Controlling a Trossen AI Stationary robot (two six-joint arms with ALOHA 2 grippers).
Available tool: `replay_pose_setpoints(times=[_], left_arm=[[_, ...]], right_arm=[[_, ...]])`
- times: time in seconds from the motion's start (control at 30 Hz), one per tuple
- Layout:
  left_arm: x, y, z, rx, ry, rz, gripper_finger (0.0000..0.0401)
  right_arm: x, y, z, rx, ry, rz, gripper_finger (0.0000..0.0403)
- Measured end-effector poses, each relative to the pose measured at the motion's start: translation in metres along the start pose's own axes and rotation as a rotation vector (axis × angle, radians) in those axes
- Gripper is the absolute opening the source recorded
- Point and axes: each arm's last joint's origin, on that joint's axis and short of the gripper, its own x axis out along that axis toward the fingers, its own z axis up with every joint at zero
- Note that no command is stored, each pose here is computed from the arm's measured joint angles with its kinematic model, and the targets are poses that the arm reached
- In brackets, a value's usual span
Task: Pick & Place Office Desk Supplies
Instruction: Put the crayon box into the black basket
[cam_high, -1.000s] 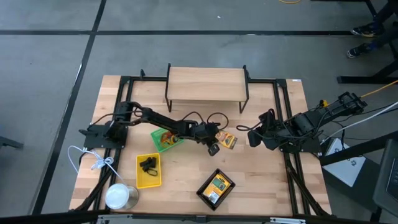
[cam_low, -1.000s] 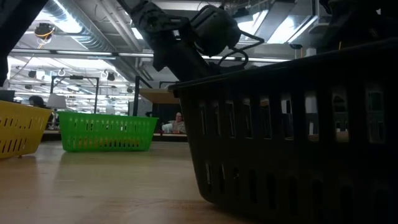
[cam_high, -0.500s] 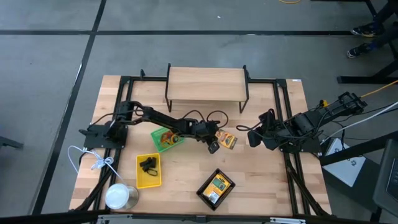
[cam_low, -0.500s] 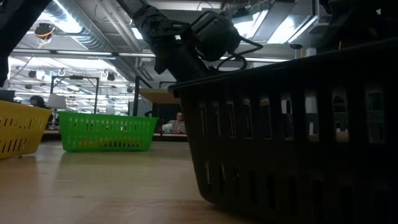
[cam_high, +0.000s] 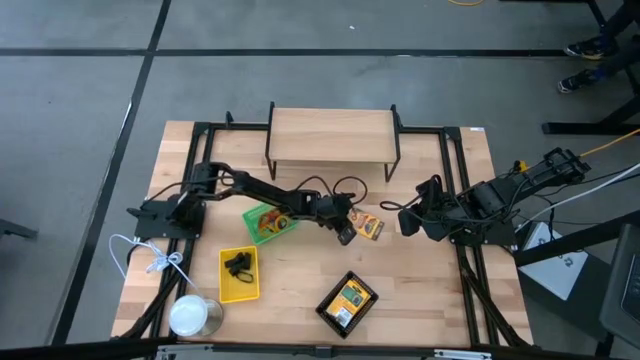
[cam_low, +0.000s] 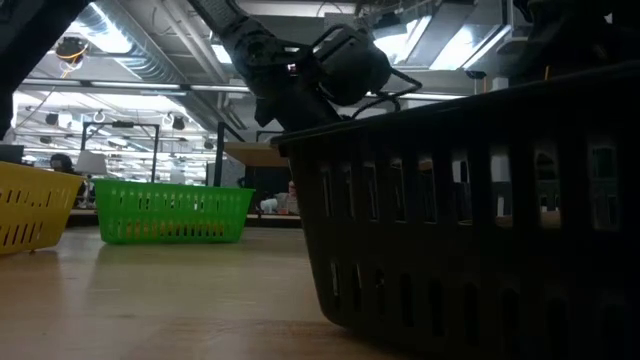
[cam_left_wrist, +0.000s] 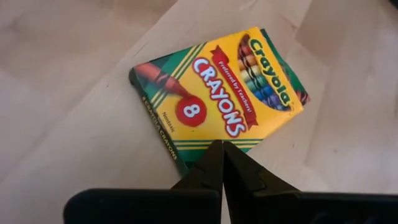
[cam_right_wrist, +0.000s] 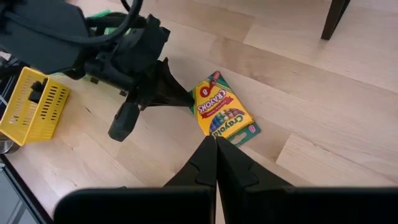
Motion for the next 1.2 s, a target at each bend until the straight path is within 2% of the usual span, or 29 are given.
replay_pose_setpoints(times=[0.1,0.23,0.6,0.83,1.0,1.2], left_arm=[[0.016,0.006,-0.015,-0.058,0.066,-0.033,0.0001],[0.021,0.001,-0.024,-0.069,0.090,-0.062,0.0002],[0.015,-0.019,-0.036,-0.011,0.054,-0.031,0.0001],[0.007,-0.026,-0.049,0.021,0.128,0.033,0.0001],[0.019,-0.026,-0.068,-0.029,0.162,0.067,0.0002],[0.018,-0.030,-0.069,-0.043,0.143,0.044,0.0002]], right_arm=[[0.000,0.000,0.000,0.000,0.001,0.000,0.0000],[0.000,0.000,0.000,0.000,0.003,0.000,0.0000],[0.022,-0.004,-0.014,0.032,0.030,0.040,0.0000],[0.021,-0.003,-0.007,0.033,-0.066,0.042,0.0000],[0.021,-0.003,0.003,0.014,-0.111,0.032,0.0006],[0.021,-0.002,0.004,-0.033,-0.116,0.030,0.0008]])
